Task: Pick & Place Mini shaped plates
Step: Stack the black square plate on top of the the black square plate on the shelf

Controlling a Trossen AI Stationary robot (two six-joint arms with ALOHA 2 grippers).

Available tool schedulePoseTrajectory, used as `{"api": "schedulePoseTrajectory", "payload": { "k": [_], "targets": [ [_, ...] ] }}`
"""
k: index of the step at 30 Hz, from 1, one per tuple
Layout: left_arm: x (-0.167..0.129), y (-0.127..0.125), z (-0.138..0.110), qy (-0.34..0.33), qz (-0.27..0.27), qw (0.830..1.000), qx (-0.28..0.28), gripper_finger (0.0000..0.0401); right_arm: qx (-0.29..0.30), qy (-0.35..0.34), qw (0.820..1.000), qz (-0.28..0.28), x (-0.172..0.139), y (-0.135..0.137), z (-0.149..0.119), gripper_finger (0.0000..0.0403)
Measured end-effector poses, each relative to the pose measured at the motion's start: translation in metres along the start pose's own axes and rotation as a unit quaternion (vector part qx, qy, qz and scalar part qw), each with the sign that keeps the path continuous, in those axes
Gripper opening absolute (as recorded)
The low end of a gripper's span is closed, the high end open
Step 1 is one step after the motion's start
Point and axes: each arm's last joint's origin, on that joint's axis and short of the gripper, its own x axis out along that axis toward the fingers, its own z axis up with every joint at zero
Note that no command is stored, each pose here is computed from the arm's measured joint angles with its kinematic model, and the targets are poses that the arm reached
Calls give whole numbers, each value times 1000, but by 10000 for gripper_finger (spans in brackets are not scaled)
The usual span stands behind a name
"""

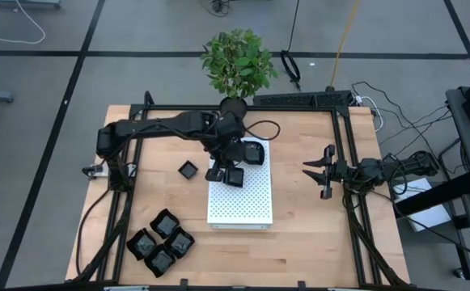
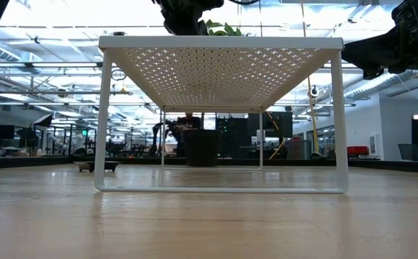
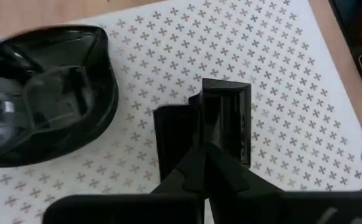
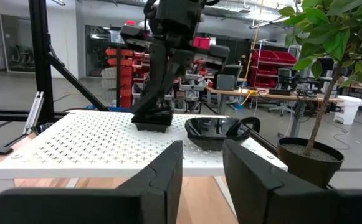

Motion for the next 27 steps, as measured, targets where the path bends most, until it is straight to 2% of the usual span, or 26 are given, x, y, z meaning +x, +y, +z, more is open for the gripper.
{"api": "schedulePoseTrajectory", "payload": {
  "k": [5,11,17,24,27],
  "targets": [
    [-4,5,-5,28,44,999,15,9,0,0,1000,0,0,0,0,102],
    [-8,7,-5,18,31,998,47,6,0,0,1000,0,0,0,0,102],
    [-19,2,-6,13,44,997,63,4,0,0,1000,0,0,0,0,102],
    [-27,-1,-8,24,56,987,152,2,0,0,1000,0,0,0,0,102],
    [-25,0,-9,31,52,986,156,2,0,0,1000,0,0,0,0,102]
  ]
}}
